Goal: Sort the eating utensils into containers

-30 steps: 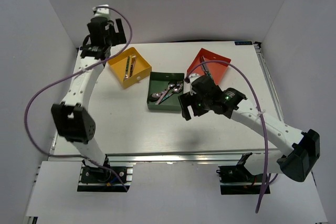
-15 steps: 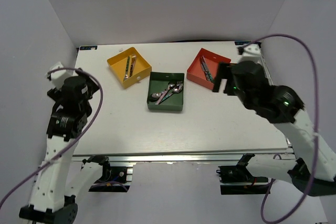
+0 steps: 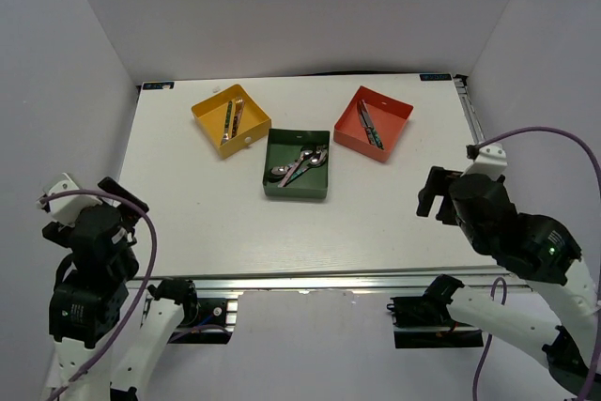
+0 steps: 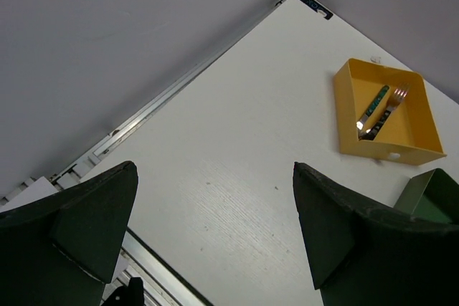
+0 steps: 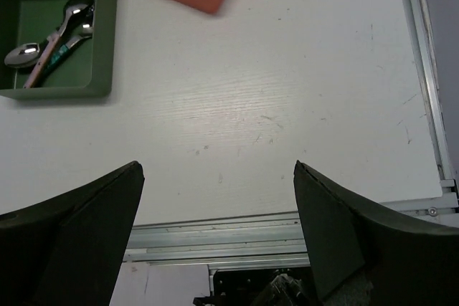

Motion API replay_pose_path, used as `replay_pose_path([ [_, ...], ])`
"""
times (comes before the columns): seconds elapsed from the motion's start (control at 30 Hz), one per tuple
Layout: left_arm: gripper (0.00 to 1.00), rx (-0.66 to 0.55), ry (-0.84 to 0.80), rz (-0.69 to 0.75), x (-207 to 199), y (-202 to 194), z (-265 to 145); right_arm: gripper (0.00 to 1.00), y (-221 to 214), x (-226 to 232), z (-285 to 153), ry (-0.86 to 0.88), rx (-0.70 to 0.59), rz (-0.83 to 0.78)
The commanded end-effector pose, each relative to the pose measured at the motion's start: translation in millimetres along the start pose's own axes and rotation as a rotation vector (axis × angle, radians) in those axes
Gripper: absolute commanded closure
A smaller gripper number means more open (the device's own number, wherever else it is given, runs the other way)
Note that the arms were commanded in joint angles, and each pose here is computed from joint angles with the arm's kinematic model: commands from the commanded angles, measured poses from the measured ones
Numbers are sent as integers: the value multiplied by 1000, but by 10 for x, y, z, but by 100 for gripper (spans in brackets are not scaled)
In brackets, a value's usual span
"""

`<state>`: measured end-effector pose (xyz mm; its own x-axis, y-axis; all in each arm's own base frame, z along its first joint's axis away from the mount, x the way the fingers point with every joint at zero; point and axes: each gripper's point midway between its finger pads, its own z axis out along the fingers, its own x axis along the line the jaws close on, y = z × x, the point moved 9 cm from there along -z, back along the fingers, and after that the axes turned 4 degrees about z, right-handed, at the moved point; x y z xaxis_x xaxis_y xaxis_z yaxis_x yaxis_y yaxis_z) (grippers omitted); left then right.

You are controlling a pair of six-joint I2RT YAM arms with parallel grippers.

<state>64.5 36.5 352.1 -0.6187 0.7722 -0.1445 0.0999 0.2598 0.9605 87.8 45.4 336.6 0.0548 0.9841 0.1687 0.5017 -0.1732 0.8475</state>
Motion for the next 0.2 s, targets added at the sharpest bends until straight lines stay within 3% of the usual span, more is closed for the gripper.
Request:
replay_pose_path([
  [0.0,2,30,-8,89,-42,-12,47,11,2,70,53,13,-6,32],
  [0.17,2,36,-47,96,-135,4,91,11,61,142,91,34,-24,9],
])
